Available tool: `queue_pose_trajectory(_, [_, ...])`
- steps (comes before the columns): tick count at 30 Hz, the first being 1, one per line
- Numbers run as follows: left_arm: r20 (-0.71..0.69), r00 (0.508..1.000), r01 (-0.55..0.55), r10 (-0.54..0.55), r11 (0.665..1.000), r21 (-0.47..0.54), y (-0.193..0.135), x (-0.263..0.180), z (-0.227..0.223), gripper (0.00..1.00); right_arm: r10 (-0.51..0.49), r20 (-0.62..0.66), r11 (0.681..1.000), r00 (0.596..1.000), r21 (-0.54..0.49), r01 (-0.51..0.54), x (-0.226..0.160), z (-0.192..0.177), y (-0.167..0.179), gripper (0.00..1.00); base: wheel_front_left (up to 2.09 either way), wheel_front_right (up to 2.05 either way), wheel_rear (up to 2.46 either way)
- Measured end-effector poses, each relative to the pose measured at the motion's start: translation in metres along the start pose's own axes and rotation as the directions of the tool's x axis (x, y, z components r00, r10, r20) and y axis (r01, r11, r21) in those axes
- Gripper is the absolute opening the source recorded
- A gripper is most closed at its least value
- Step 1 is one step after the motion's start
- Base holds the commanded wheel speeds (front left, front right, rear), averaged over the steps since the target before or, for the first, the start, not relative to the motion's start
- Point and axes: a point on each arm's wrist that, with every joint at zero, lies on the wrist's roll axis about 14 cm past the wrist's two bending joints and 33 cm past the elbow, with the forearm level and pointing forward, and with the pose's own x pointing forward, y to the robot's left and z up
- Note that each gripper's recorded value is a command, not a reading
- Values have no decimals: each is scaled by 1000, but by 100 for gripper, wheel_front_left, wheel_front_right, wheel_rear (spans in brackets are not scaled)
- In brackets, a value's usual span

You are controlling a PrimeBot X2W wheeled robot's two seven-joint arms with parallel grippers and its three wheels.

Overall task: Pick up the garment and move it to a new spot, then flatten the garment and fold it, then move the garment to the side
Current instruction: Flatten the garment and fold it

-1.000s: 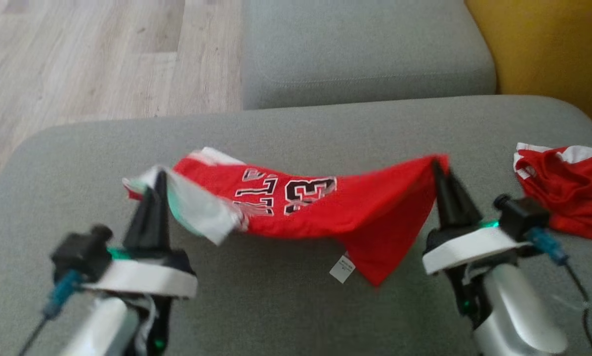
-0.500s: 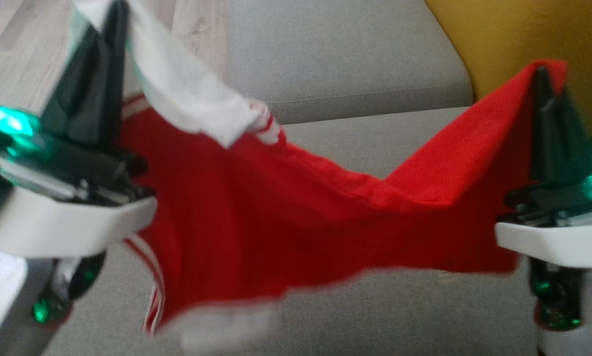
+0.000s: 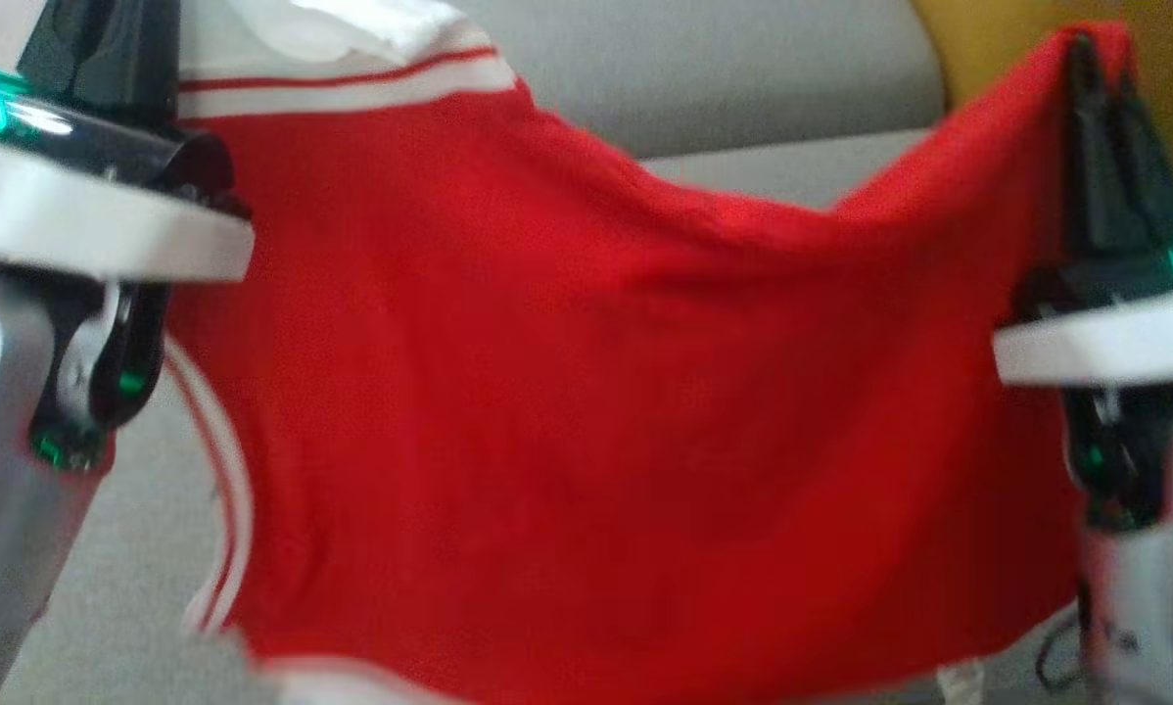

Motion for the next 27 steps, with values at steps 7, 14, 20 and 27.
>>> queue_pose_trajectory(7, [-90,995,-46,49,998,41,45,64,-65,0,50,-68,999,996,-18,-51,93,-50,-2,0,0,0,0])
queue_pose_trajectory(14, [0,993,-114,115,990,83,78,134,-91,0,5,-130,998,992,-56,-13,173,-108,-23,0,0,0,0])
queue_pose_trajectory(20, [-88,983,-158,161,987,36,87,137,-162,0,-33,-246,998,969,-67,17,189,-181,-31,0,0,0,0])
queue_pose_trajectory(27, [-325,934,-167,147,985,-33,85,83,-277,0,18,-468,1000,883,-1,-20,150,-297,-1,0,0,0,0])
